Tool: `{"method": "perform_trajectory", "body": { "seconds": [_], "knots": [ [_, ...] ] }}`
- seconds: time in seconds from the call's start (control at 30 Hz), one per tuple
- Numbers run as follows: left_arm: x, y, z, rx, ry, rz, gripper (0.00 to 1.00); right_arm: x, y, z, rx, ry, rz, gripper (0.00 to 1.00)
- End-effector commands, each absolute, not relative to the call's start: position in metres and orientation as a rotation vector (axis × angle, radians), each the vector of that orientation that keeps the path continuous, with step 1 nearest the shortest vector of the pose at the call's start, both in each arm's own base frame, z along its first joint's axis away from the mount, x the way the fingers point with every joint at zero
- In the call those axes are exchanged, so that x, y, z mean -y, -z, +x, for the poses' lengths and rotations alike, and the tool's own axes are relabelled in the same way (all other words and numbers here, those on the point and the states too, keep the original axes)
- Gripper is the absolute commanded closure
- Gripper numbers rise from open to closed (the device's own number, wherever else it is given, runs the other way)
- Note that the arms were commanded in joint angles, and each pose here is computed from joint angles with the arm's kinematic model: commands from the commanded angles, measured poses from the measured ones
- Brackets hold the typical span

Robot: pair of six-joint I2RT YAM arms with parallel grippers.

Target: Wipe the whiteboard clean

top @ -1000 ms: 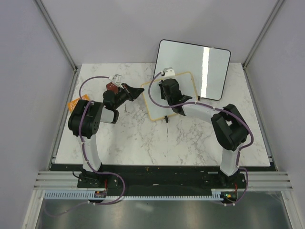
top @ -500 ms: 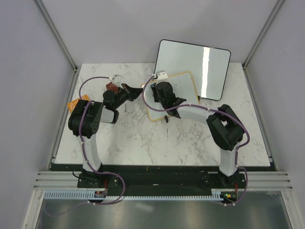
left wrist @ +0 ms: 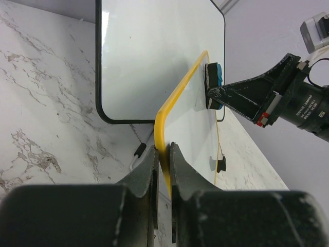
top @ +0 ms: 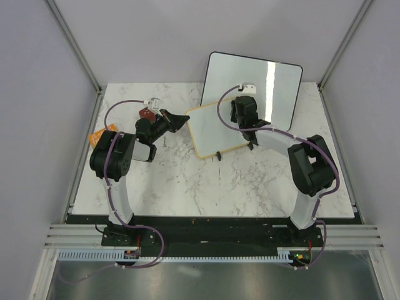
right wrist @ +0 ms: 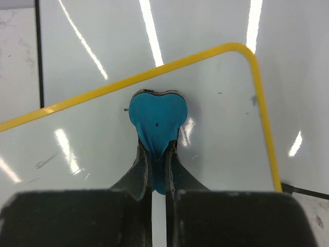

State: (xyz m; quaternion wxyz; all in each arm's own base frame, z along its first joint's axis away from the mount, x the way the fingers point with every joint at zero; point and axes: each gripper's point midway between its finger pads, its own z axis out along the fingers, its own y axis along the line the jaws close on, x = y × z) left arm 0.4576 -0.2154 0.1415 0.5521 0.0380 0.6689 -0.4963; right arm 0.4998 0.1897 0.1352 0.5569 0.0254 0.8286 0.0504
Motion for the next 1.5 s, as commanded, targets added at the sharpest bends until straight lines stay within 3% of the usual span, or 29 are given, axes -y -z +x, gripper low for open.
{"method": "perform_trajectory", "body": {
  "seconds": [0.0, 0.5, 0.97, 1.2, 1.47],
  "knots": [
    [0.225, -0.157, 0.446, -1.500, 1.195, 0.207, 0.98, -0.143, -0.076, 0.482, -2.120, 0.037, 0.100, 1.00],
    [0.225, -0.157, 0.446, -1.502, 1.196, 0.207, 0.98, -0.219, -0.045, 0.447, -2.187, -0.200, -0.157, 1.00],
    [0.225, -0.158, 0.444, -1.498, 1.198, 0.213, 0.98, -0.319, -0.031, 0.422, -2.240, -0.247, -0.451, 1.00],
    [0.225, -0.159, 0.443, -1.490, 1.193, 0.217, 0.98, -0.288, -0.040, 0.436, -2.239, -0.170, -0.338, 1.00],
    [0.225, -0.163, 0.439, -1.472, 1.194, 0.231, 0.98, -0.204, -0.047, 0.454, -2.278, -0.083, -0.102, 1.00]
  ]
}}
